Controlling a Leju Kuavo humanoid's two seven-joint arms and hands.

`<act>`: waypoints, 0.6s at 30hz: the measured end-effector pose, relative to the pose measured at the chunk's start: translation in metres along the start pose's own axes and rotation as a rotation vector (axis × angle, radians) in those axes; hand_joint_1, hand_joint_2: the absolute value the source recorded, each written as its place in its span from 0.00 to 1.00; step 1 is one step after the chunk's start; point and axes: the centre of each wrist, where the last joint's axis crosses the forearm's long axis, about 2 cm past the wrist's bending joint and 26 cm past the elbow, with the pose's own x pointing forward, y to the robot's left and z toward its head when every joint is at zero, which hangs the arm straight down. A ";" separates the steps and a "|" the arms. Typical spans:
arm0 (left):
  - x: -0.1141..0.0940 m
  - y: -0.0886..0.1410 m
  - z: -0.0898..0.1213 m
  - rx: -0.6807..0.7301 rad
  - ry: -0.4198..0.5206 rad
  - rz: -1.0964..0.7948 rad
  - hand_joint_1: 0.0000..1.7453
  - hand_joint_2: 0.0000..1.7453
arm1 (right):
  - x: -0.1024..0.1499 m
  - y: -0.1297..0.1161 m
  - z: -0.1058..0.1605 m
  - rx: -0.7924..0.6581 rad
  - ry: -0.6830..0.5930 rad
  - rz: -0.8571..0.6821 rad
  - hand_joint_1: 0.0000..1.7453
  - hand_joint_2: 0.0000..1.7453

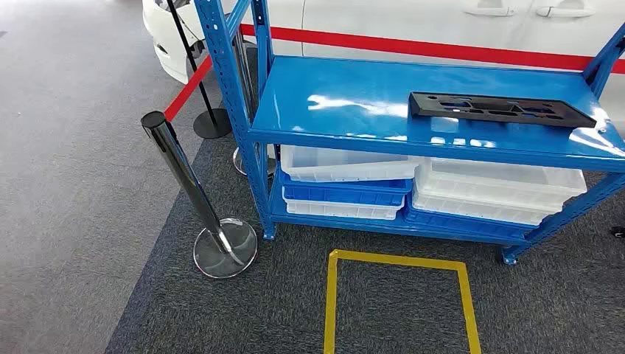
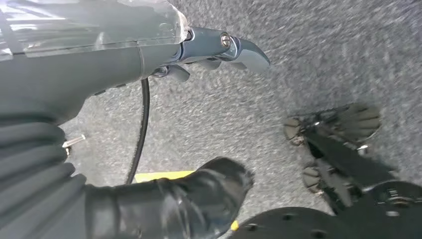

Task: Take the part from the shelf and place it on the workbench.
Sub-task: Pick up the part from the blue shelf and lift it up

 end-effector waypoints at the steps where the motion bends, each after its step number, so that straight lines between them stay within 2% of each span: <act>1: -0.001 0.000 0.000 -0.003 0.001 0.000 0.00 0.00 | 0.003 -0.001 0.000 -0.005 -0.020 -0.007 0.00 0.00; 4: -0.005 0.002 0.002 -0.015 0.007 0.003 0.00 0.00 | 0.023 -0.015 -0.001 -0.041 -0.133 -0.040 0.00 0.00; 7: -0.006 0.005 0.004 -0.022 0.011 0.003 0.00 0.00 | 0.063 -0.045 0.001 -0.099 -0.288 -0.062 0.00 0.00; 14: -0.008 0.012 0.007 -0.033 0.017 0.014 0.00 0.00 | 0.188 -0.121 0.034 -0.204 -0.638 -0.018 0.00 0.00; 18: -0.005 0.010 0.006 -0.033 0.009 0.038 0.00 0.00 | 0.265 -0.142 0.063 -0.221 -0.834 0.029 0.00 0.00</act>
